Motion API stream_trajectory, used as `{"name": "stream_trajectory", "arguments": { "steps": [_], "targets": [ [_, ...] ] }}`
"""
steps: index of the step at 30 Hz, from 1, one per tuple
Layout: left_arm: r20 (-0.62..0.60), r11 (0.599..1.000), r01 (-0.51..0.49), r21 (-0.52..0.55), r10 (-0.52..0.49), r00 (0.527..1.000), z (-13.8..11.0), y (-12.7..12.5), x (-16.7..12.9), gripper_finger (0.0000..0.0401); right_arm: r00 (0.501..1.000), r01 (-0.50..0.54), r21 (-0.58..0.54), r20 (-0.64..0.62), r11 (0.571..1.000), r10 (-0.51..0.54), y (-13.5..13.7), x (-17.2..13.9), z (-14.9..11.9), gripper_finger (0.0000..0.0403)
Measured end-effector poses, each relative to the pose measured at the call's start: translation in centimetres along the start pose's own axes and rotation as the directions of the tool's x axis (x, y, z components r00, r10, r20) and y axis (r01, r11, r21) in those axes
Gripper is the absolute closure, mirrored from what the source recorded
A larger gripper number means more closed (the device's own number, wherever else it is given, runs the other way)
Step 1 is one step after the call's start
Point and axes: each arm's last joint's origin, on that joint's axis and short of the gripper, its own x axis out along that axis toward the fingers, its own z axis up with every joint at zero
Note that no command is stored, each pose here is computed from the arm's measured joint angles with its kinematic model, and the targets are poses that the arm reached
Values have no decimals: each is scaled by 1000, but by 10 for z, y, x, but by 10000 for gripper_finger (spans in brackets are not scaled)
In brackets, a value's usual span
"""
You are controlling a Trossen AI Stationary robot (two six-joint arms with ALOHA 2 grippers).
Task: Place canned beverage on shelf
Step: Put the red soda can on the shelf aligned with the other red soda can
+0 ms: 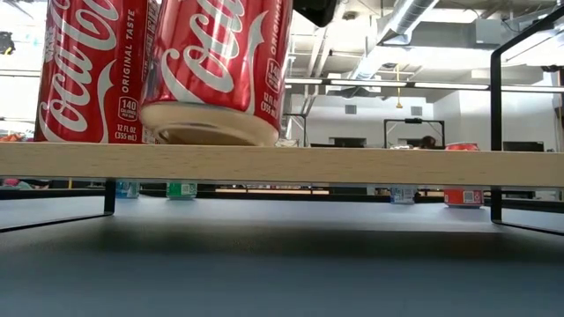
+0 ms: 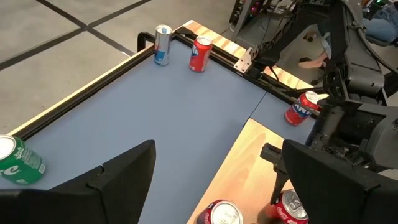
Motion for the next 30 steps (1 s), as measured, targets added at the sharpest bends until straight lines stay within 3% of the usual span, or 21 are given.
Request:
{"name": "stream_trajectory", "arguments": {
  "steps": [5,14,22,27,30],
  "targets": [
    [0,1000,0,0,0,1000,0,0,0,67,1000,0,-21,0,1000,0,0,0,0,121],
    [0,1000,0,-9,0,1000,0,0,0,67,1000,-10,-23,17,1000,10,1,-4,3,50],
    [0,1000,0,-14,0,1000,0,0,0,67,999,-18,-49,44,999,20,5,-14,16,62],
    [0,1000,0,-12,0,1000,0,0,0,67,996,-25,-104,77,994,33,15,-50,47,70],
    [1,1000,0,-13,0,1000,0,0,0,67,999,-6,-68,37,998,8,17,-74,57,84]
  ]
}}
